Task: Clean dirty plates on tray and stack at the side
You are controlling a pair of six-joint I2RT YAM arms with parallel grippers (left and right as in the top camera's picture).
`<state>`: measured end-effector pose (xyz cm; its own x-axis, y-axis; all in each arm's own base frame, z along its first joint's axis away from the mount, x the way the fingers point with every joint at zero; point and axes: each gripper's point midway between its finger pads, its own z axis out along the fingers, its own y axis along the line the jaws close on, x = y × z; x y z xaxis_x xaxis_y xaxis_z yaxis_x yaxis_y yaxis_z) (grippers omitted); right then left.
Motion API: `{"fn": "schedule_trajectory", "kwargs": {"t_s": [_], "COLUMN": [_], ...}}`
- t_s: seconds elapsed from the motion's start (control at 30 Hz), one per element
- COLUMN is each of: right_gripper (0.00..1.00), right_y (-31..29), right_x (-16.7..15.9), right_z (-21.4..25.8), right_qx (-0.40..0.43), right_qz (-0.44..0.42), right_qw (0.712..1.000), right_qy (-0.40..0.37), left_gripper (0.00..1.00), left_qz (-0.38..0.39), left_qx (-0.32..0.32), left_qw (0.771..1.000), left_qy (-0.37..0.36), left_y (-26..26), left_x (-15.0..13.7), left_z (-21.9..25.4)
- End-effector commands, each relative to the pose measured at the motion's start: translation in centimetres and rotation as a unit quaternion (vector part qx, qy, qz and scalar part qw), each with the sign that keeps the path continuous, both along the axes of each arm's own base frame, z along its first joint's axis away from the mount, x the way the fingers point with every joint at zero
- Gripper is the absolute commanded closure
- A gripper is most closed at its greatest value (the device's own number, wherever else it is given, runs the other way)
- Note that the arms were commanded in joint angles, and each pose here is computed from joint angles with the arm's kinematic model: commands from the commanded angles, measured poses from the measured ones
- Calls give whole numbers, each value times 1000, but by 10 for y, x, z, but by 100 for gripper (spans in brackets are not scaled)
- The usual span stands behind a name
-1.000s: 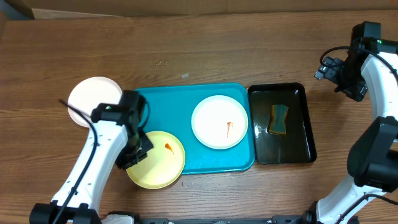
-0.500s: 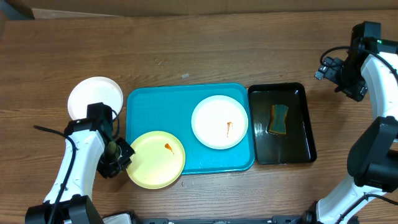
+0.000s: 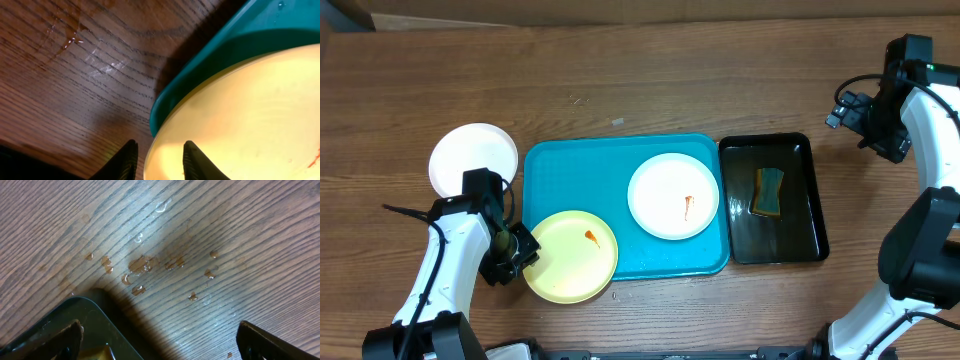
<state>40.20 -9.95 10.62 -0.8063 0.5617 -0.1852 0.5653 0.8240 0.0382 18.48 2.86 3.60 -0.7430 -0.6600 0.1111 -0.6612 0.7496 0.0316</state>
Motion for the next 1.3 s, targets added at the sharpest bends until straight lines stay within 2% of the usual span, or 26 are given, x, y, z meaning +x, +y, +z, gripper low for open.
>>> {"fn": "schedule_trajectory", "kwargs": {"t_s": [0.0,0.27,0.7,0.83,1.27], "right_gripper": [0,0,0,0,0], "right_y": [-3,-3,-3,-3,-3], "right_x": [4,4,4,4,4], "right_z": [6,6,6,6,6], "right_qx": [-5,-5,-5,-5,-5], "right_qz": [-5,-5,-5,-5,-5], "right_qw": [1000,1000,1000,1000,1000], "right_qy": [-10,-10,-10,-10,-10], "left_gripper": [67,70,91,96,96], "left_qz": [-9,-8,-5,-6,-12], "left_qx": [-3,-14,-39,-35,-15], "left_qw": [1000,1000,999,998,986], "left_qy": [-2,5,-23,-43,-168], "left_y": [0,-6,-14,-12,-3], "left_x": [-3,-15,-2,8,69], "left_z": [-1,-17,-19,-19,-14]}}
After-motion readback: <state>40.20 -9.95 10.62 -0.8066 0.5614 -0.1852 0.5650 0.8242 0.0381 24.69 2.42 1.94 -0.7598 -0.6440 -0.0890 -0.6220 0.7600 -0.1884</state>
